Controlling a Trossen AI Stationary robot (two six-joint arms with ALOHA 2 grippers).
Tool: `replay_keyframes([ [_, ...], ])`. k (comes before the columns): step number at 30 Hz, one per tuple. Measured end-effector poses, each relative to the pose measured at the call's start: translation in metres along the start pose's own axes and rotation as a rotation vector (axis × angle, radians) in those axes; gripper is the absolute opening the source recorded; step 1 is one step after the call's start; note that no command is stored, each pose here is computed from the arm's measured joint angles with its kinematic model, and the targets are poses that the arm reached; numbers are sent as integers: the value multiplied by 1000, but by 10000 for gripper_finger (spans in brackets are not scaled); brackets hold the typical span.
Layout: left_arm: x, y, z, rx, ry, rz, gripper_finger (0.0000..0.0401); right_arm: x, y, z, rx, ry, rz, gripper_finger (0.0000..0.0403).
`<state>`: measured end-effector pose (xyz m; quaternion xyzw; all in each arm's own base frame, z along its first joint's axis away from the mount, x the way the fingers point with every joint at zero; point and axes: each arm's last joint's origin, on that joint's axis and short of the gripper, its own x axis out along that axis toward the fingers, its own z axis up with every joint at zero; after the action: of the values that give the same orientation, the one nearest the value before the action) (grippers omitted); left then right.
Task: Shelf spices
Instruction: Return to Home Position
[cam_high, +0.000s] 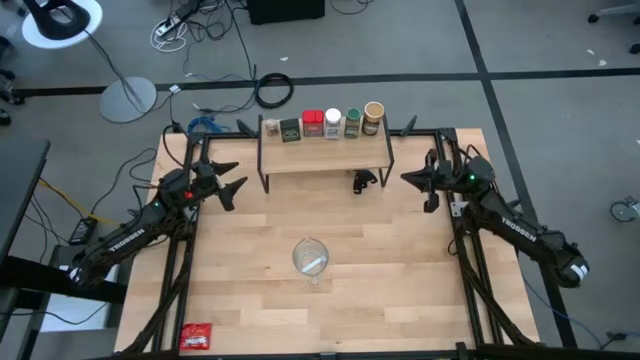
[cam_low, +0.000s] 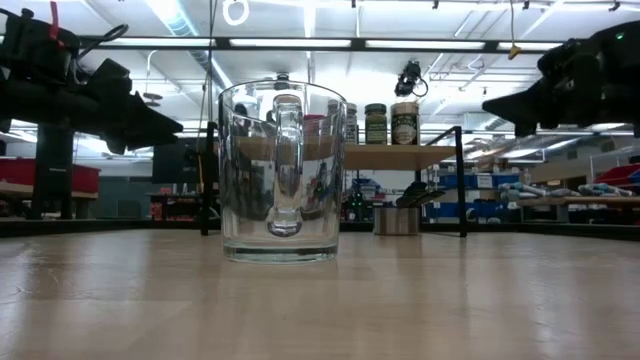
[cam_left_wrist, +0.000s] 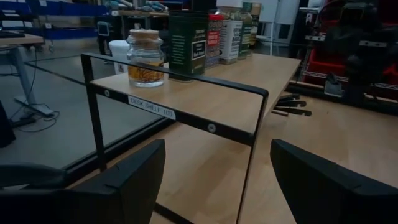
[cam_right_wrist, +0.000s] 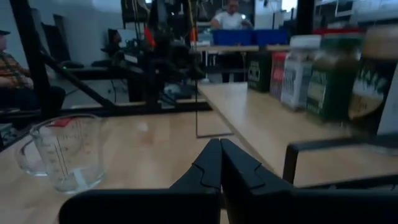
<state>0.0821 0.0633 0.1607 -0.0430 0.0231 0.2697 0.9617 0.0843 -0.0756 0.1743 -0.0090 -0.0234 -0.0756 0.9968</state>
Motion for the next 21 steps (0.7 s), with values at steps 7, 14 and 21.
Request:
replay_keyframes([
  [7, 0, 0, 0, -5, -1, -1, 296, -6, 2, 7, -11, -57, -25, 0],
  [14, 0, 0, 1, -76, -9, -4, 296, -9, 4, 7, -18, -59, -30, 0],
  [21, 0, 0, 2, -74, -19, -5, 296, -9, 4, 6, -24, -45, -36, 0],
])
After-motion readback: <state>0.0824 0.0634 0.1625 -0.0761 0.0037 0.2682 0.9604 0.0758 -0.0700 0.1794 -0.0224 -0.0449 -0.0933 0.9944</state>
